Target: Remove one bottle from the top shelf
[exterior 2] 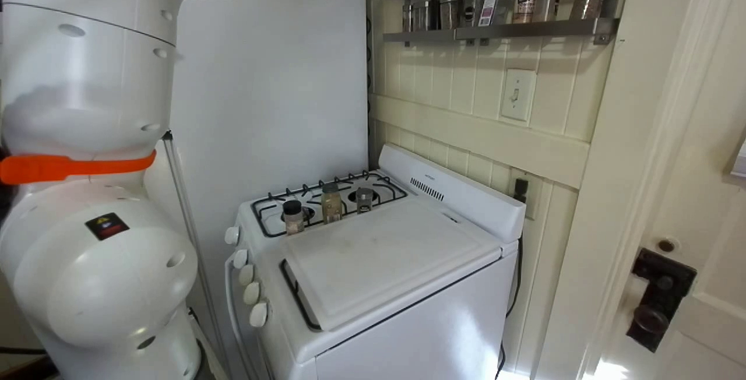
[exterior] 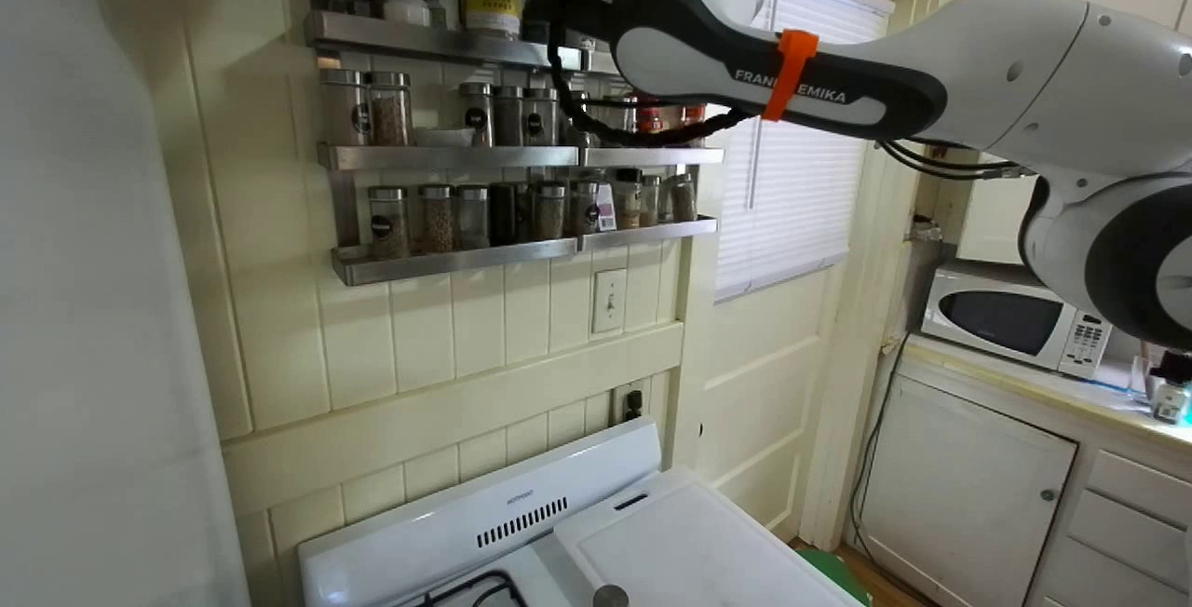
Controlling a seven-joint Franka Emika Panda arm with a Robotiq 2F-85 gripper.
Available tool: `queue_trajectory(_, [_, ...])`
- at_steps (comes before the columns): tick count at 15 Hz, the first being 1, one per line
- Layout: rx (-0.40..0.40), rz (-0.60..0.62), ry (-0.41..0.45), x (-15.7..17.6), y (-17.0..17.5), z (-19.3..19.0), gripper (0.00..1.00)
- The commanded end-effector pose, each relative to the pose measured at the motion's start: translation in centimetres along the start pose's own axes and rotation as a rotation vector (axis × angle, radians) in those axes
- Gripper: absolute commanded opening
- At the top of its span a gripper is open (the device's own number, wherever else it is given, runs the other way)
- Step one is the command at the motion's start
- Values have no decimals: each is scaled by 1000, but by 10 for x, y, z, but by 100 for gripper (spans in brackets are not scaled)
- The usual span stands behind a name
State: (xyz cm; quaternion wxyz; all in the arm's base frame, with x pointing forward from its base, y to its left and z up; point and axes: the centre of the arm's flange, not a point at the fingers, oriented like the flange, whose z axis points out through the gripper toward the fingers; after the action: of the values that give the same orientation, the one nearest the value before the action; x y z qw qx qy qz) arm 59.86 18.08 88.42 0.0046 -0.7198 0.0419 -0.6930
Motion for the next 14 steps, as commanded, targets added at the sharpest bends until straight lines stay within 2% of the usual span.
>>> queue_trajectory(1, [-2,-20,85,29,-19,-12,43])
queue_trajectory(3, [-6,-31,95,41,-23,-22,43])
queue_trajectory(6, [-27,-42,67,51,-27,-40,43])
queue_trajectory(12, [-131,-21,-42,51,-24,-90,43])
queue_trajectory(14, [-207,-31,-57,56,-25,-113,43])
